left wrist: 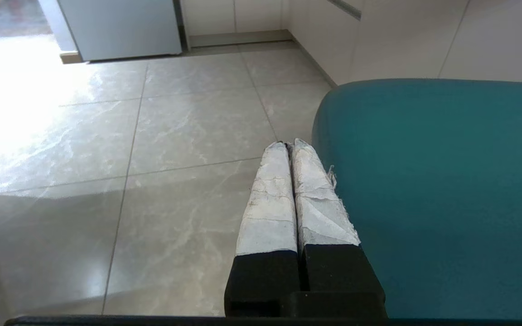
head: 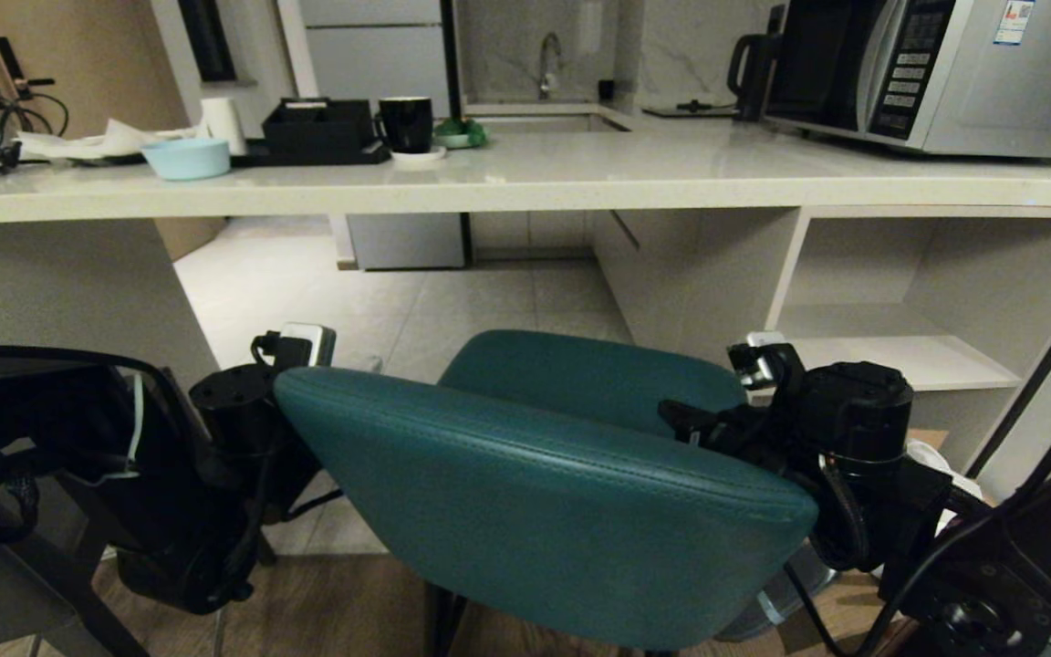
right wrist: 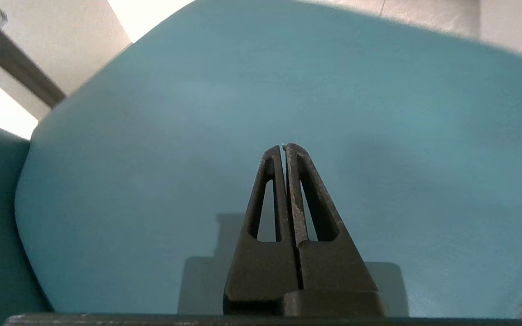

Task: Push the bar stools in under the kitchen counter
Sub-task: Pull the blue chair out from under the dining table

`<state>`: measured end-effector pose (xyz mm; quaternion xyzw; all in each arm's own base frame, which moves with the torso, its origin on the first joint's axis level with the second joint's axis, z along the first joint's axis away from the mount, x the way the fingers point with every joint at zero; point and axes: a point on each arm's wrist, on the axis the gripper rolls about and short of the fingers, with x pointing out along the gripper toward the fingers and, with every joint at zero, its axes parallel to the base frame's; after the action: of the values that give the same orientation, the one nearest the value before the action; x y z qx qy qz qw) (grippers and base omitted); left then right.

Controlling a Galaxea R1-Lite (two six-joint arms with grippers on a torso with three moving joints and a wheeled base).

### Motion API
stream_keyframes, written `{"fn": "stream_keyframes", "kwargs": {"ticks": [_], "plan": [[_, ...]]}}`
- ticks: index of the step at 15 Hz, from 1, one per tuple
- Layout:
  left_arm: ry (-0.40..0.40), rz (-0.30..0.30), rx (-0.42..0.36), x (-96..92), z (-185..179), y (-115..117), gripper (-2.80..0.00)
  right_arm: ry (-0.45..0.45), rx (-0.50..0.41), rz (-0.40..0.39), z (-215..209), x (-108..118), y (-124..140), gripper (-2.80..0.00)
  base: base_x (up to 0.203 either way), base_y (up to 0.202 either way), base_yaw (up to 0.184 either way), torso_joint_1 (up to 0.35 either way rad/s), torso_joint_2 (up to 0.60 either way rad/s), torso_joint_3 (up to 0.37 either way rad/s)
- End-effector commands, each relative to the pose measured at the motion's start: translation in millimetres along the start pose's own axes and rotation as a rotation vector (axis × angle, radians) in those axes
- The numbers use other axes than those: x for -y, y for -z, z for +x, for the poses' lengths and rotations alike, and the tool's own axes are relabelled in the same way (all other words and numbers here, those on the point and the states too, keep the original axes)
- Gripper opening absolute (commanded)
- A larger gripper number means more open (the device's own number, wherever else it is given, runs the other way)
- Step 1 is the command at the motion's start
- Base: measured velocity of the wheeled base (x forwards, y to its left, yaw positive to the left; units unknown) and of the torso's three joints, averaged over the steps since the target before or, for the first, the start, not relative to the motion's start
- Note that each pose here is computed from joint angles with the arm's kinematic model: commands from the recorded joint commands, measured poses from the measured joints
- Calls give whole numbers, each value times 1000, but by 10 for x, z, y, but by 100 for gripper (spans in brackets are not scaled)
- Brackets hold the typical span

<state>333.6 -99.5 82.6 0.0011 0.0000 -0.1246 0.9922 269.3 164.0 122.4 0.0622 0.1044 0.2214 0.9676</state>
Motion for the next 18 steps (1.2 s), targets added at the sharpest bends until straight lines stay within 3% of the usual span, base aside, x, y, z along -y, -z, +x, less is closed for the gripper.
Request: {"fn": "stream_keyframes", "kwargs": {"ticks": [1,8,18], "plan": [[22,-1,0,73,-94,-33,-280,14,10,6,32,49,-18,-280,0,0,0,0,0,0],[106,-1,-29,302,-518,-159,-280,107,-6,25,422,376,96,-280,0,0,0,0,0,0],[138,-15,-47,336,-994,-278,-280,106,1,26,520,378,106,-280,0,0,0,0,0,0]]}}
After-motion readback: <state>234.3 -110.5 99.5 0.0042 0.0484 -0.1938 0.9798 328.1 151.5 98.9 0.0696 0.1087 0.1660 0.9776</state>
